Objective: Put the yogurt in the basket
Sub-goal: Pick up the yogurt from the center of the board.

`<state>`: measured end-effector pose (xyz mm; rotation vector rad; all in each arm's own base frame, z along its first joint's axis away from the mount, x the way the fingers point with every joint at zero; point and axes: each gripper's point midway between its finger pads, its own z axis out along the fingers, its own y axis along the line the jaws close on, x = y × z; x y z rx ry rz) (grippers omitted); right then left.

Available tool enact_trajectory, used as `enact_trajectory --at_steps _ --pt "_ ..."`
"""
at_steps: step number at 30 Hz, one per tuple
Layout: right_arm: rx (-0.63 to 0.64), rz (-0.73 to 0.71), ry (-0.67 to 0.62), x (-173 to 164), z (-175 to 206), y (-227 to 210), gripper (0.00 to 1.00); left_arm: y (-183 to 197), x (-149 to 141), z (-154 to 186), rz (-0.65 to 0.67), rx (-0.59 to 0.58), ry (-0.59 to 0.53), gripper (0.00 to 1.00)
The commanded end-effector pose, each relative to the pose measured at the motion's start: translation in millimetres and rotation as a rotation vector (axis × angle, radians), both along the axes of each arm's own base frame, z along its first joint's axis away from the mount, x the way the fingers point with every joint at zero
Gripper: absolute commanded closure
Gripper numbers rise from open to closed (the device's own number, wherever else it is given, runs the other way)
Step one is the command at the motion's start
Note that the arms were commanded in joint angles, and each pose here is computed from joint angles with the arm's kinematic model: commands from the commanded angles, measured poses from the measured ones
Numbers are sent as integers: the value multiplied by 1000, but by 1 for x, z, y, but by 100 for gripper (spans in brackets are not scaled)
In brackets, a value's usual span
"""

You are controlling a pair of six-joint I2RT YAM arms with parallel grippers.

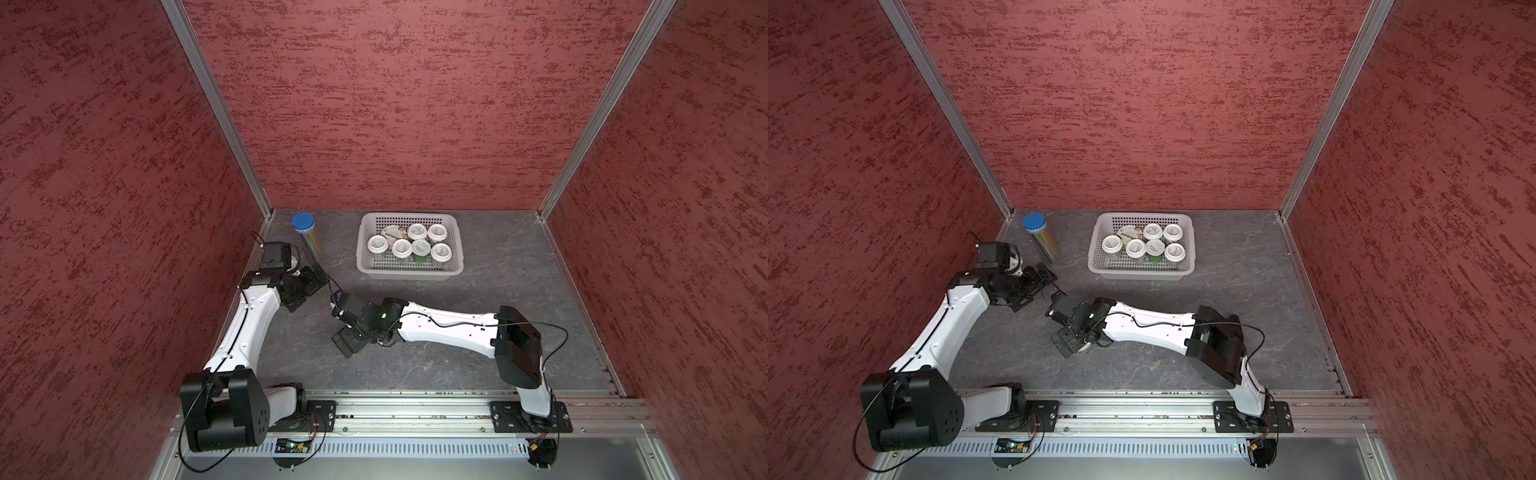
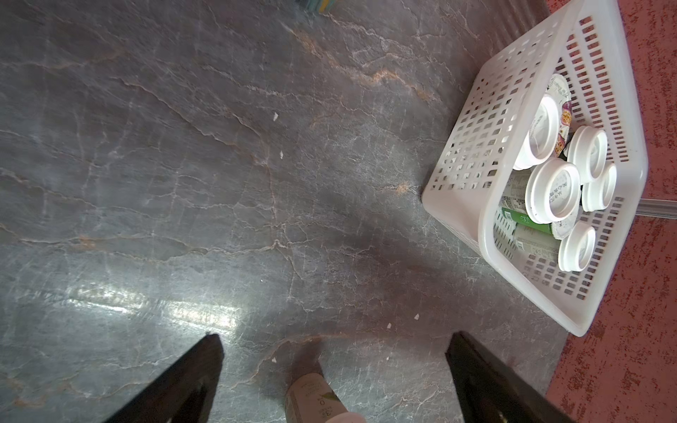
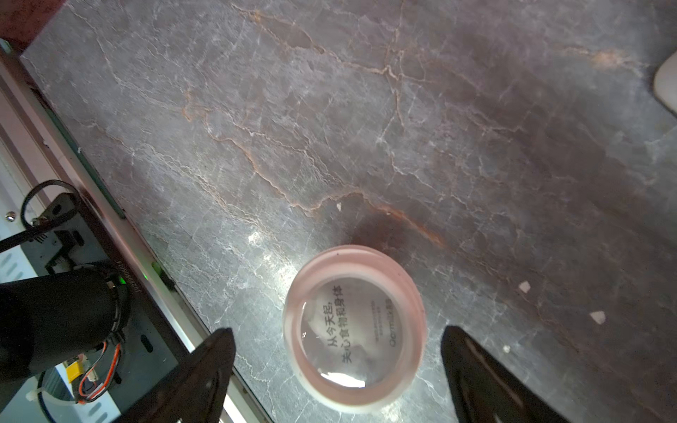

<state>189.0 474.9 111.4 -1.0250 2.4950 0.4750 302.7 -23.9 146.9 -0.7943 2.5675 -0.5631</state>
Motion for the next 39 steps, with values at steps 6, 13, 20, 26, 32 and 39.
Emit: enact_trajectory --at_steps 6,13,20,26,32,39 --pt "-44 -13 -15 2 -3 -2 12 5 3 1 0 18 -12 0" --pt "-56 1 -4 0 -9 -1 14 5 3 0 0 15 -10 0" --pt "-60 13 -7 -2 -10 2 18 5 1 -1 -1 15 -7 0" --pt "-77 9 -14 0 -14 1 22 5 2 -1 -2 14 -11 0" --pt "-85 10 -20 1 -15 1 23 4 2 -1 -3 11 -9 0" --pt "-93 14 -24 3 -19 3 20 4 2 -2 -4 9 -7 0"
